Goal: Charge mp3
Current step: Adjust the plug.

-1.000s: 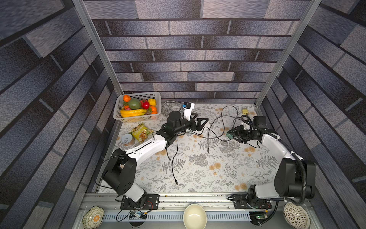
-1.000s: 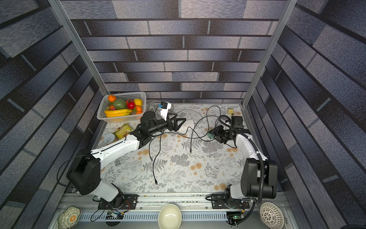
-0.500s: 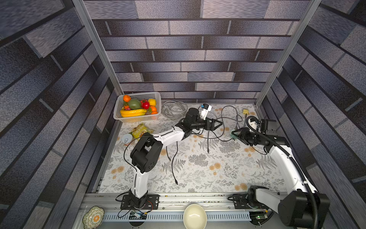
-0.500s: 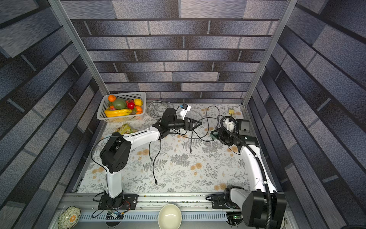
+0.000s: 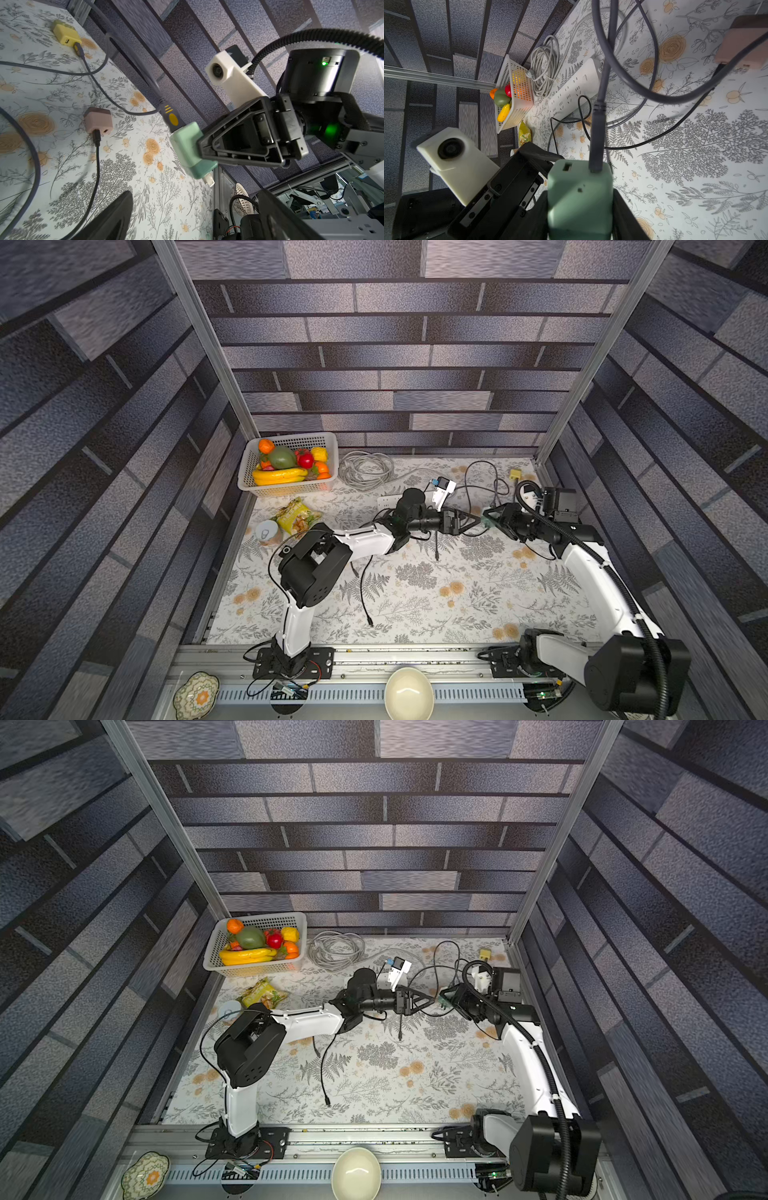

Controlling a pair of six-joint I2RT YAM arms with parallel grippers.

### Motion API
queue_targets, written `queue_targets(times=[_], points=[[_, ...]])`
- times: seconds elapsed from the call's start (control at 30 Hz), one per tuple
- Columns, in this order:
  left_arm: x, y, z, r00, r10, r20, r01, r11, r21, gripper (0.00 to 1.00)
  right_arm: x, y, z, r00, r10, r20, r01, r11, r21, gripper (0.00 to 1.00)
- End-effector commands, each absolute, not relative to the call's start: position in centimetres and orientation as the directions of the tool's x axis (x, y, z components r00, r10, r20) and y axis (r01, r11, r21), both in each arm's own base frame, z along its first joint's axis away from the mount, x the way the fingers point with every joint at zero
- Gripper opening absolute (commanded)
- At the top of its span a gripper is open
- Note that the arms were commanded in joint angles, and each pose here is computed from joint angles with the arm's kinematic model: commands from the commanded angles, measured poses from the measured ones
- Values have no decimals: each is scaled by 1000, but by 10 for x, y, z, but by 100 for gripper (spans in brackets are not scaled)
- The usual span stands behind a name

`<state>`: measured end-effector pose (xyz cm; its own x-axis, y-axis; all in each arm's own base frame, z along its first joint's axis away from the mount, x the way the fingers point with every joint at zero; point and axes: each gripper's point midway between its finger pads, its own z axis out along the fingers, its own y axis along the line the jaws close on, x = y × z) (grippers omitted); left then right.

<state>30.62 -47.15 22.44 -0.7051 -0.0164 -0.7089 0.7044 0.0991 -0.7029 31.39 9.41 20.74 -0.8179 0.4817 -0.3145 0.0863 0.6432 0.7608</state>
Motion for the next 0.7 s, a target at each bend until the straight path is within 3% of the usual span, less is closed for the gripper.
queue_targets(times=[0.0,0.2,0.47,0.67], points=[[298,-481,225,-641,21,-767,762,137,-633,96,316,97,205,-812,489,-318,84,638,765,21],[309,-484,205,-642,36,-766,746,262,-613,92,315,99,205,-810,498,-310,90,628,773,23],[327,-490,219,-638,-94,-764,716,293,-634,89,312,103,205,-802,516,-299,99,610,786,24],[326,-503,223,-655,-123,-746,705,256,-661,83,313,104,204,-789,543,-288,113,589,800,25]])
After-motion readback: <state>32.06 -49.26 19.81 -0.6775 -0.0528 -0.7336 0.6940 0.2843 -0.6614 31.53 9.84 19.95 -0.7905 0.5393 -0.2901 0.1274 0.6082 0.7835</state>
